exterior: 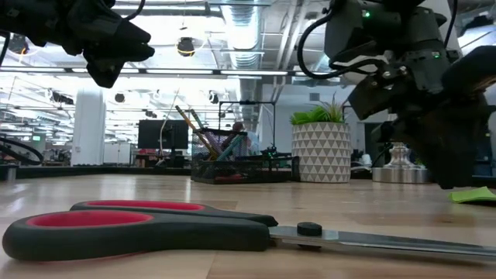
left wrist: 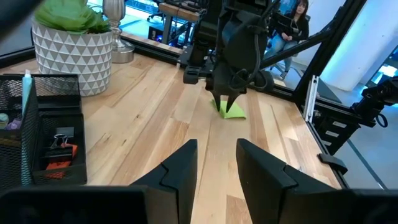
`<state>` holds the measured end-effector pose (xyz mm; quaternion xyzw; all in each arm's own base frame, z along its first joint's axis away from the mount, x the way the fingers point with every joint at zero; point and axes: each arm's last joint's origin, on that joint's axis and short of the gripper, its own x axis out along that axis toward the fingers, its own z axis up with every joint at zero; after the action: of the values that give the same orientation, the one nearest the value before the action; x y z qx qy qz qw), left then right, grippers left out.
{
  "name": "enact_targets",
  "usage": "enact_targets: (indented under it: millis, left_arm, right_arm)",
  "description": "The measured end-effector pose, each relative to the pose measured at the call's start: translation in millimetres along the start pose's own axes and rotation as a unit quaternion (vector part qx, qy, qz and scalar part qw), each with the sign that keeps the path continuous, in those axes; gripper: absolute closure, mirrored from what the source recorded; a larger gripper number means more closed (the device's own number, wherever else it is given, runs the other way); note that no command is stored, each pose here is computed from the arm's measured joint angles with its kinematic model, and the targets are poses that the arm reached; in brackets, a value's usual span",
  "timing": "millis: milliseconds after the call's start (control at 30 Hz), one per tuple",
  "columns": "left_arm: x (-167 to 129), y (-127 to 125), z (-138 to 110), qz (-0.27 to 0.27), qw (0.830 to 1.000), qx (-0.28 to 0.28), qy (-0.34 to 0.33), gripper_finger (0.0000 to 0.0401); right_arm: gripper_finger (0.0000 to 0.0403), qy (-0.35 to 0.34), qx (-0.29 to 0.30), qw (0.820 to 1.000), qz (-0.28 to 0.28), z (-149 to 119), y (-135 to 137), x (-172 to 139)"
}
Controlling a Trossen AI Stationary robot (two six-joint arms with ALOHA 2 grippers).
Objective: Pick and place office supplies into organizer
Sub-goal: Put the green notepad into the black desk organizer
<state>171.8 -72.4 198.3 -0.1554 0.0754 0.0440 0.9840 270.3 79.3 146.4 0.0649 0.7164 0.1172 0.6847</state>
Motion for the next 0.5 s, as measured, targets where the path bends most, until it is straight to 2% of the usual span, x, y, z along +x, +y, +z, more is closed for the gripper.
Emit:
enact_targets:
  millis: [500]
  left_arm:
    - [0.0, 0.0, 0.0, 0.0, 1.0, -0.001, 0.0, 0.0296]
  right_arm:
    - [0.0331, -0.004, -0.005, 1.0, 0.0, 0.5, 1.4, 0.3]
